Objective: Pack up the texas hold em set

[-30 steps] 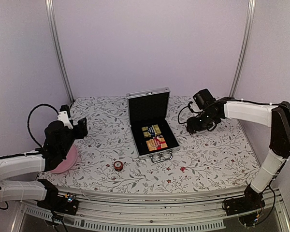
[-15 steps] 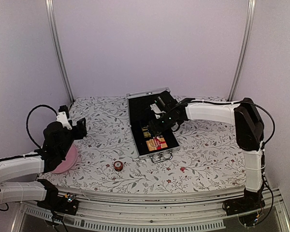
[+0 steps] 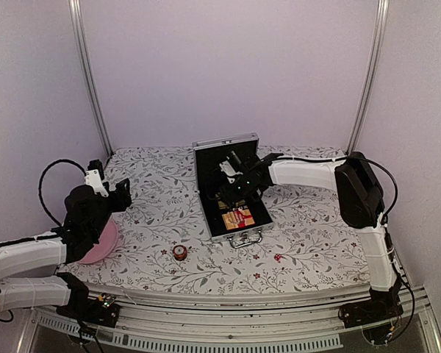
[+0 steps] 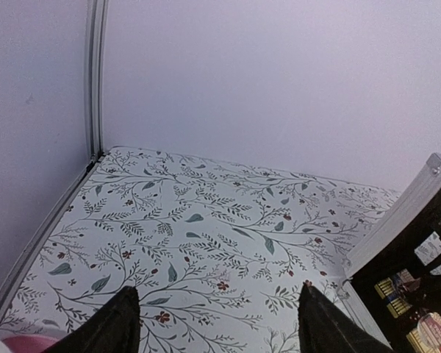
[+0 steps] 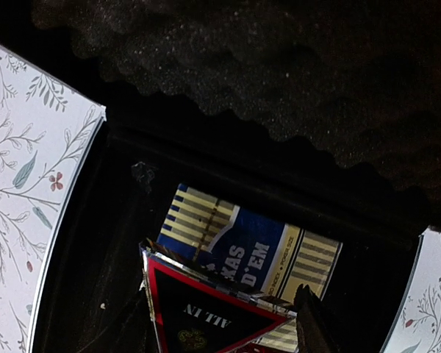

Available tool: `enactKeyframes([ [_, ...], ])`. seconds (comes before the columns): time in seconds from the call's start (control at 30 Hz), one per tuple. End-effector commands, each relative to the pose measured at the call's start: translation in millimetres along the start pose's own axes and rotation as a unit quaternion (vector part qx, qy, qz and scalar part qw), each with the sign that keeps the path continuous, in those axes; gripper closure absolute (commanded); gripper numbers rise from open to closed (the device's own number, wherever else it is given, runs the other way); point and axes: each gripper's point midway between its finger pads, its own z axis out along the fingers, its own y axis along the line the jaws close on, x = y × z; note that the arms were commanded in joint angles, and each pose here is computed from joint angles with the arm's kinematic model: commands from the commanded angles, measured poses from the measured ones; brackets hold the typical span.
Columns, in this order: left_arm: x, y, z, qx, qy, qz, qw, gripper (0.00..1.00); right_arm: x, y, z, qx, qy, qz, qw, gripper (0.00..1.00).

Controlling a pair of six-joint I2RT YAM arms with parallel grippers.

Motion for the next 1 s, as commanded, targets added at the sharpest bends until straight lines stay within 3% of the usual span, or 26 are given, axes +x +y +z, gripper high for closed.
enactKeyframes([
  [0.0,3,7,0,-0.012,0.000,0.001,1.000,0.26,-12,-6,12,0.015,-0.016,-0.015,1.000,0.52],
  [0.8,4,7,1,-0.012,0.004,0.003,1.000,0.27,15,-26,52,0.030,0.020,0.003,0.999,0.49],
  [0.97,4,7,1,-0.012,0.005,0.003,1.000,0.26,8,-28,45,0.032,0.012,0.010,0.999,0.41],
])
